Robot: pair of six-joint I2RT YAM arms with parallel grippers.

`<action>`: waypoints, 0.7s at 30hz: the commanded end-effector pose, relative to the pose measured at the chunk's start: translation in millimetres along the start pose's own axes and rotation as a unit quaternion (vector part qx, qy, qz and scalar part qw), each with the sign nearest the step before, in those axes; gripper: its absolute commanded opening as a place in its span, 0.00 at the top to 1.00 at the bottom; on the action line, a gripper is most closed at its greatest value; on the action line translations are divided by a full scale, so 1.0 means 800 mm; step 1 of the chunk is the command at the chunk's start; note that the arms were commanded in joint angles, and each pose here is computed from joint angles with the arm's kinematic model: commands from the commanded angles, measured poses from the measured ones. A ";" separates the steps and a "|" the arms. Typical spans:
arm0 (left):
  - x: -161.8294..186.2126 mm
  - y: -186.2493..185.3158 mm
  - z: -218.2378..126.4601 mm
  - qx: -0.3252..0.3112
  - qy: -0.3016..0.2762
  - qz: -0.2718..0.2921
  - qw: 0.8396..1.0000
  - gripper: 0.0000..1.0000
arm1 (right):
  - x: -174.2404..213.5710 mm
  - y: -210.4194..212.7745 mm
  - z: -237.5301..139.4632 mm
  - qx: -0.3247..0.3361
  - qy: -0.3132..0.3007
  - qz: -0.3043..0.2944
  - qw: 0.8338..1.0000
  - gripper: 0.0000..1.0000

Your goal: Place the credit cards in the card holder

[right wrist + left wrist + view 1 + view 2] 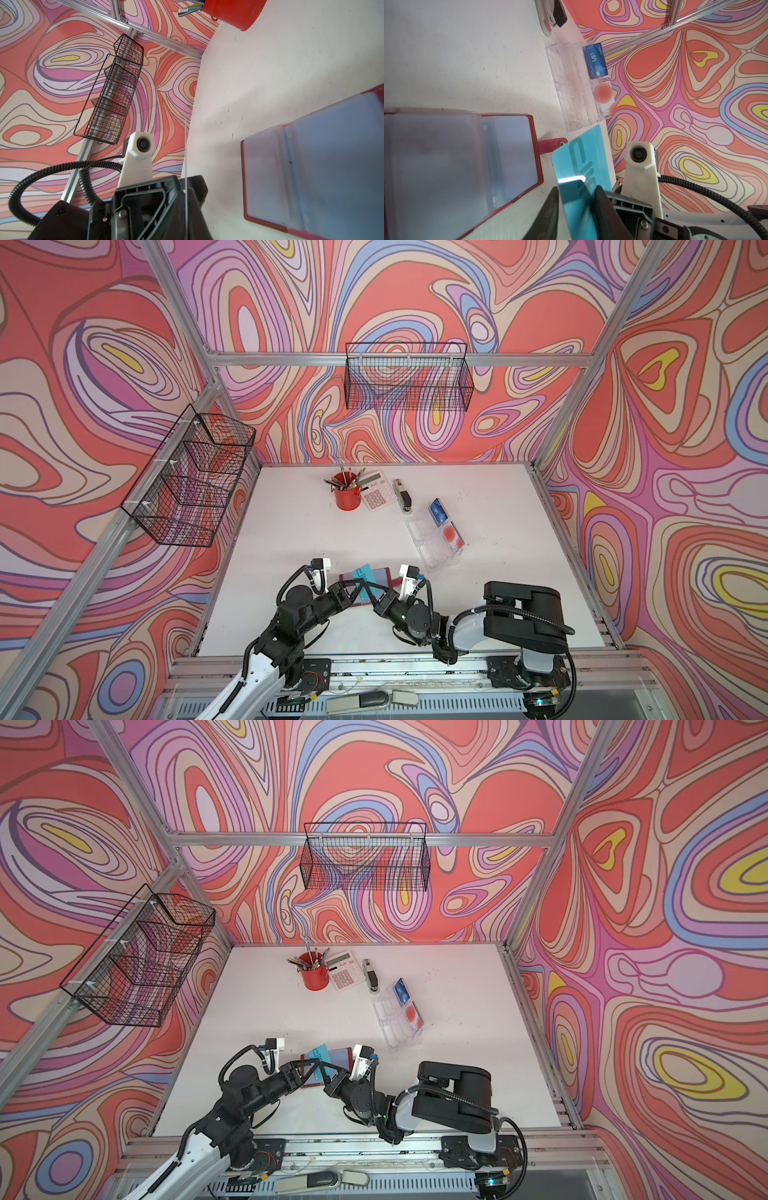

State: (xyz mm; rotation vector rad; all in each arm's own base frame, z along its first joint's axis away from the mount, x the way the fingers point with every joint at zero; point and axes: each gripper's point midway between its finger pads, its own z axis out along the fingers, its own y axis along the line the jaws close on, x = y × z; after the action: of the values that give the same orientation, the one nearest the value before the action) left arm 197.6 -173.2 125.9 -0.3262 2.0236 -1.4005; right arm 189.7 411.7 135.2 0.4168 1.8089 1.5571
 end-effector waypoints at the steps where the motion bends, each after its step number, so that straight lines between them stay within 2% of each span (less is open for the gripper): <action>1: -0.003 -0.020 0.000 0.040 -0.003 0.014 0.999 0.92 | 0.007 0.004 -0.008 -0.018 0.006 0.027 0.999 1.00; 2: -0.003 -0.021 0.000 0.042 -0.002 0.016 0.999 0.98 | 0.007 0.006 -0.008 -0.021 0.007 0.029 0.999 1.00; 3: -0.002 -0.023 0.000 0.045 -0.001 0.019 0.999 1.00 | 0.008 0.006 -0.008 -0.021 0.009 0.028 0.999 1.00; 6: -0.001 -0.028 -0.001 0.050 0.005 0.022 0.998 1.00 | 0.006 0.004 -0.011 -0.017 0.010 0.023 1.000 1.00; 11: 0.001 -0.027 -0.004 0.038 0.011 0.029 0.999 1.00 | -0.010 0.002 -0.028 -0.008 -0.003 0.013 1.000 0.93; 19: 0.005 -0.048 -0.008 0.069 0.026 0.033 0.997 1.00 | -0.003 0.013 -0.023 0.000 0.021 -0.021 1.000 0.80; 21: 0.007 -0.051 -0.009 0.075 0.030 0.032 0.996 1.00 | -0.004 0.018 -0.020 -0.007 0.025 -0.020 0.999 0.80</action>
State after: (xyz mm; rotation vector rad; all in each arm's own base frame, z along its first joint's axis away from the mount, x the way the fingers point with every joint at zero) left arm 185.8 -184.6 151.0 -0.1963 1.9676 -1.5017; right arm 177.6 396.4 141.9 0.3672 1.8363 1.5520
